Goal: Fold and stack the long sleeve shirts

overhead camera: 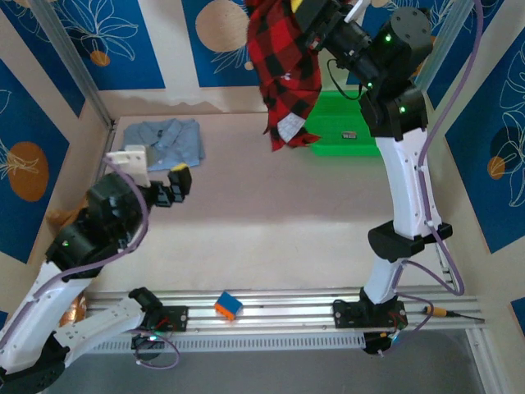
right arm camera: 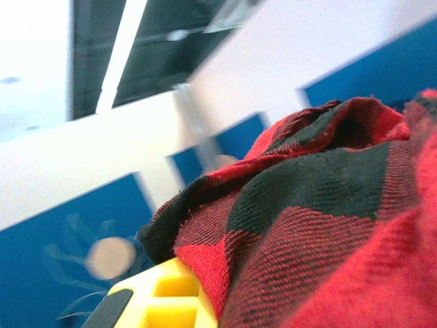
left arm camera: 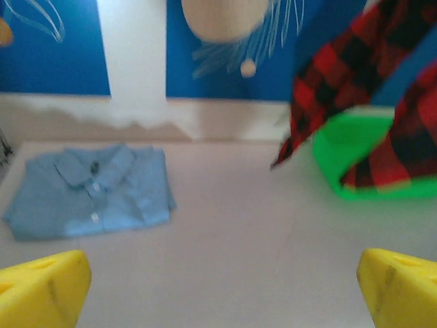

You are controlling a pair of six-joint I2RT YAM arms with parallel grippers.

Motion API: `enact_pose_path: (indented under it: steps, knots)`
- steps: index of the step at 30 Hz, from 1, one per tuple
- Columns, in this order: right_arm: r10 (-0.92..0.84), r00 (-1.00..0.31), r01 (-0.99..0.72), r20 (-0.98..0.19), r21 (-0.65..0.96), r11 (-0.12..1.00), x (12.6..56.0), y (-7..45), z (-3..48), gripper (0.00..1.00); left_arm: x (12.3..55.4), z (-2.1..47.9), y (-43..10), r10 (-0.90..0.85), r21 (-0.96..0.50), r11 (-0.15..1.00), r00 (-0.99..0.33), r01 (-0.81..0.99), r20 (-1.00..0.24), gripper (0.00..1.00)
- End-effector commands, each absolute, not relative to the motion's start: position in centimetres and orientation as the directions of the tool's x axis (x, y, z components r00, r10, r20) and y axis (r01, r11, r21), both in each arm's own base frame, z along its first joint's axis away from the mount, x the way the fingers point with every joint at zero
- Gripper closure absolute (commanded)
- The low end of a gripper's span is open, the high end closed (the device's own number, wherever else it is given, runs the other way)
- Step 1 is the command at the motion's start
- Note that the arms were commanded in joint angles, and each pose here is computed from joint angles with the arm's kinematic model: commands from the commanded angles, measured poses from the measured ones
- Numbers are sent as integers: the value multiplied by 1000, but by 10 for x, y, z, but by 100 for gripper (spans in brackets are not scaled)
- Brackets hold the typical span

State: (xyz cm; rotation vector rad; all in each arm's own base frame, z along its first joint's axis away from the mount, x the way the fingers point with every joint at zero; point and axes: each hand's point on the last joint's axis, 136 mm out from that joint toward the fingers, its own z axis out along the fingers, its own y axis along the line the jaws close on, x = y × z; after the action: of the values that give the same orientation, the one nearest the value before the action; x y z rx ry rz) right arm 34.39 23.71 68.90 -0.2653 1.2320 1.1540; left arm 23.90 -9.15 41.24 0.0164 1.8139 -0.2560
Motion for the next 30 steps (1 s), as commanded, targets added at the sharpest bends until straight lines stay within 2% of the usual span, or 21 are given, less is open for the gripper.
enact_pose_path:
  steps: [1,4,7,10,14,15,16,17,18,21,24,30]
  knots:
    - [532,-244,-794,-811,483,371,336,251,679,100,234,433,-73,-87,-112,989,-235,96,-968,0]
    - [489,-355,-743,-797,558,370,350,264,644,100,230,431,-66,-89,-112,991,-254,78,-963,0]
    - [405,-451,-653,-795,604,457,371,278,580,100,224,411,-61,-80,-102,993,-308,58,-948,0]
    - [318,-552,-523,-770,618,587,404,280,488,100,220,379,-64,-61,-95,993,-388,69,-920,0]
    - [258,-676,-319,-690,590,742,449,256,363,100,224,324,-80,-7,-69,992,-512,102,-859,0]
    - [242,-710,-270,-661,573,774,456,248,333,94,227,309,-88,4,-75,990,-544,123,-839,0]
    - [226,-741,-231,-632,556,798,460,242,310,81,228,295,-97,17,-85,985,-573,151,-820,0]
    - [207,-780,-197,-590,546,815,460,239,286,61,230,279,-107,28,-99,980,-607,174,-794,0]
    - [187,-814,-176,-550,541,823,456,237,269,54,232,264,-114,36,-107,977,-638,183,-769,0]
    - [120,-850,-154,-512,460,875,438,230,231,42,232,212,-135,66,-142,966,-735,217,-675,0]
    - [97,-852,-140,-514,403,904,409,215,219,26,221,180,-153,76,-206,947,-793,247,-604,0]
    - [31,-896,-104,-443,277,955,332,191,179,21,185,143,-182,178,-251,906,-843,342,-508,0]
